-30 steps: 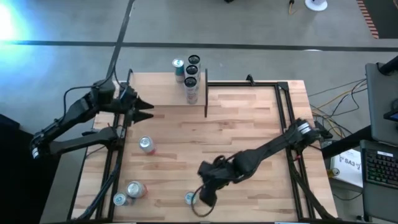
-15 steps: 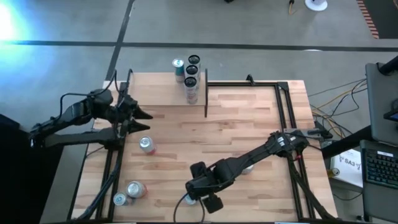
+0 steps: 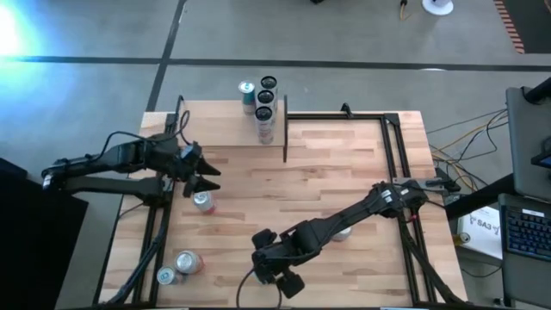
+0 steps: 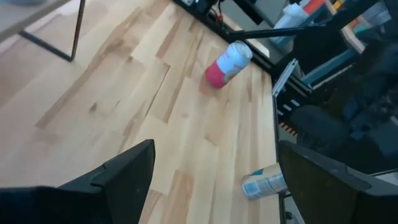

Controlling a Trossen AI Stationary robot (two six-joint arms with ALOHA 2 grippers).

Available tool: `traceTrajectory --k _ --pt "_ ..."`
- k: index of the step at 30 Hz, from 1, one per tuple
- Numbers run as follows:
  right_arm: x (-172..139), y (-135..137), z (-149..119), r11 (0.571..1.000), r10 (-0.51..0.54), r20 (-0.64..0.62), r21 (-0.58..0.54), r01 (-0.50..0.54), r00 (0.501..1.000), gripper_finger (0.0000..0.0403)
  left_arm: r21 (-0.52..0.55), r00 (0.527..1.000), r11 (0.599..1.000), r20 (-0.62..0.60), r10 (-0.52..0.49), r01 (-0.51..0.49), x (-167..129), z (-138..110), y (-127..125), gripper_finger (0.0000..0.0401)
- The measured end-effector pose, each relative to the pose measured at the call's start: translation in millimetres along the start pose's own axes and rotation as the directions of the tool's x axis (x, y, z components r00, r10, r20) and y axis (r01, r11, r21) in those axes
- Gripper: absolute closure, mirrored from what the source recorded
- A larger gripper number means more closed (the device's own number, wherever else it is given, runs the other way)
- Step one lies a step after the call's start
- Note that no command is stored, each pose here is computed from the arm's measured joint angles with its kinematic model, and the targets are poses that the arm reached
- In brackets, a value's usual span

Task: Place canned beverage on shelf
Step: Put the right blue soda can on the shelf aligned with the other blue soda can

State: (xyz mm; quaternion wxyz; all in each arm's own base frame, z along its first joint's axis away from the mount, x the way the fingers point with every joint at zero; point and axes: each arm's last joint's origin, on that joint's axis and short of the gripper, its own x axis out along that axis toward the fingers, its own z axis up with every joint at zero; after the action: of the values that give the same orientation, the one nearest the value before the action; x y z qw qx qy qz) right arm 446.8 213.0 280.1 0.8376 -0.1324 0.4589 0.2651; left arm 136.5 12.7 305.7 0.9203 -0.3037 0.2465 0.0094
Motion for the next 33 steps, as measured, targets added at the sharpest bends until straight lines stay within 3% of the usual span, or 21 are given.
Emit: traceTrajectory --k 12,19,22,27,33 --pt "34.4 -9.4 -6.5 0.998 0.057 -0.024 -0.031 -0.058 0.998 0.0082 -0.09 1.0 0.996 0.001 0.029 -0.028 7.0 1.2 -1.3 0.009" --pt "36.5 -16.3 -8.0 0.996 0.093 -0.014 -0.014 -0.093 0.996 0.0141 -0.096 1.0 0.995 0.016 0.026 -0.024 4.6 0.9 -2.9 0.009" --pt "37.0 -19.2 -7.5 0.996 0.086 -0.001 0.012 -0.086 0.996 0.0173 -0.094 0.999 0.995 0.028 0.042 -0.039 4.1 1.1 -2.5 0.009" --pt "36.6 -22.3 -7.7 0.995 0.082 0.002 0.062 -0.082 0.997 0.0177 -0.089 0.998 0.995 0.036 0.058 -0.054 4.3 1.4 -1.9 0.009" --pt "18.6 -30.2 -10.9 0.97 -0.002 -0.051 0.242 0.014 0.999 0.0177 -0.077 1.0 0.997 0.009 0.015 -0.015 4.5 -1.2 -5.9 0.009"
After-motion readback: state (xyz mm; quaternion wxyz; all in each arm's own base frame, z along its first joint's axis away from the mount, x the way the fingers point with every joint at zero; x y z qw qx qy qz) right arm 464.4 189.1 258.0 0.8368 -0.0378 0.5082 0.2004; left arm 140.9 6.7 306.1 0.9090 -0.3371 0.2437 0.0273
